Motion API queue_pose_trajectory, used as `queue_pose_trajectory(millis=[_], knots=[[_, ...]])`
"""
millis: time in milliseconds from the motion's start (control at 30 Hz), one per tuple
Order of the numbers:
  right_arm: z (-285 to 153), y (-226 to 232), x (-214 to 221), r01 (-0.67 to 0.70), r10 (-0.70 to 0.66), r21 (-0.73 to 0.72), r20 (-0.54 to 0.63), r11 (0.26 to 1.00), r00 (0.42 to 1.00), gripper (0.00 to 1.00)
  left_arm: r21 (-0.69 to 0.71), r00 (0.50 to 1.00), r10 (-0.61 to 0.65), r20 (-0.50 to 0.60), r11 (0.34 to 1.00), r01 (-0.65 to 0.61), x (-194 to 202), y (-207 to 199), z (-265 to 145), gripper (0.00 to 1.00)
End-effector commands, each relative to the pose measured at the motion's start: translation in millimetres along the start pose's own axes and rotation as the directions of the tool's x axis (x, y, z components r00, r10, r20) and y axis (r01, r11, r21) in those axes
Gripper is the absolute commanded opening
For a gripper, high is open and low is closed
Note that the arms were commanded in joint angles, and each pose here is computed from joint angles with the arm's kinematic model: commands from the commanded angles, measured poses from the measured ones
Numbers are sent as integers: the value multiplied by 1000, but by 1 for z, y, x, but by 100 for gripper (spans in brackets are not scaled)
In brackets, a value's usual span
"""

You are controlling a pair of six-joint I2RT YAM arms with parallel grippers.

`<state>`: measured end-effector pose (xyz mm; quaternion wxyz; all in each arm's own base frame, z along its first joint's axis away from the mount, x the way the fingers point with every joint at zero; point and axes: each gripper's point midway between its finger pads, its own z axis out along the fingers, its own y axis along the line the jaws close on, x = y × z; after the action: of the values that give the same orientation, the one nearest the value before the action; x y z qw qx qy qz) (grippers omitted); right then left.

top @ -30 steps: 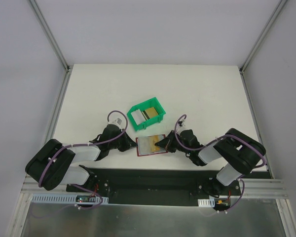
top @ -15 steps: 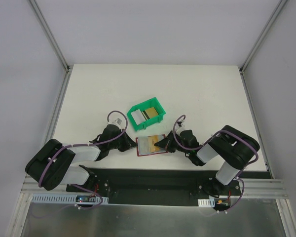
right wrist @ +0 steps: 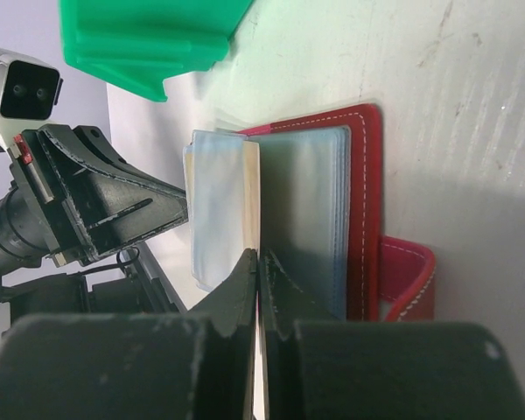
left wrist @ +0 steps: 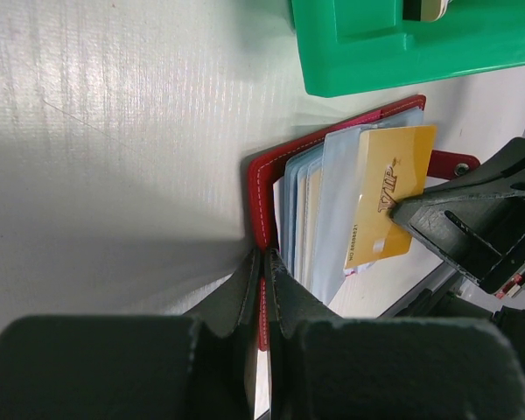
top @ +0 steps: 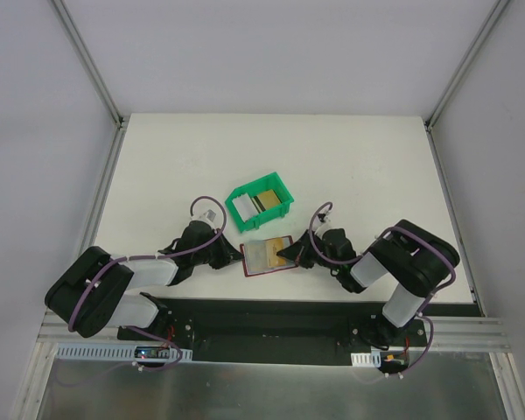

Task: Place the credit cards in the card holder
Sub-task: Insert the credit card into the card holder.

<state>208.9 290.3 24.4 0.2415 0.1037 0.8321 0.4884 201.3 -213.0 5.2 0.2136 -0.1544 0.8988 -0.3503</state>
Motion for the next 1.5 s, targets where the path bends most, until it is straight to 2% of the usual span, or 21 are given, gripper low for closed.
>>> queue_pose_trajectory(millis=[0,233,533,733,933,1100,1200,1467], knots=[[6,-1,0,42,-42,-4,-7,999,999,0,-234,995,-16,-95,972,-7,33,66,-8,0],[13,10,3,59,-60,-34,-21,998,998,0,-224,995,-11,-99,974,-12,33,64,-6,0],[19,14,24,-10,8,-28,-68,1000,998,0,-221,996,-16,-93,975,-5,33,65,-7,0],[17,7,22,-27,29,18,-87,999,996,4,-213,996,-15,-90,977,-4,32,62,-6,0],[7,4,11,89,-79,104,-96,991,992,25,-210,997,-13,-78,978,-4,30,62,-7,0],[-8,2,-4,252,-232,246,-107,936,967,38,-211,997,-11,-82,977,-6,30,62,-7,0],[-12,6,-10,299,-276,281,-117,912,954,39,-209,997,-6,-83,978,-11,30,61,-6,0],[2,12,3,319,-277,266,-185,910,943,36,-201,996,-5,-86,979,-13,30,59,-6,0]])
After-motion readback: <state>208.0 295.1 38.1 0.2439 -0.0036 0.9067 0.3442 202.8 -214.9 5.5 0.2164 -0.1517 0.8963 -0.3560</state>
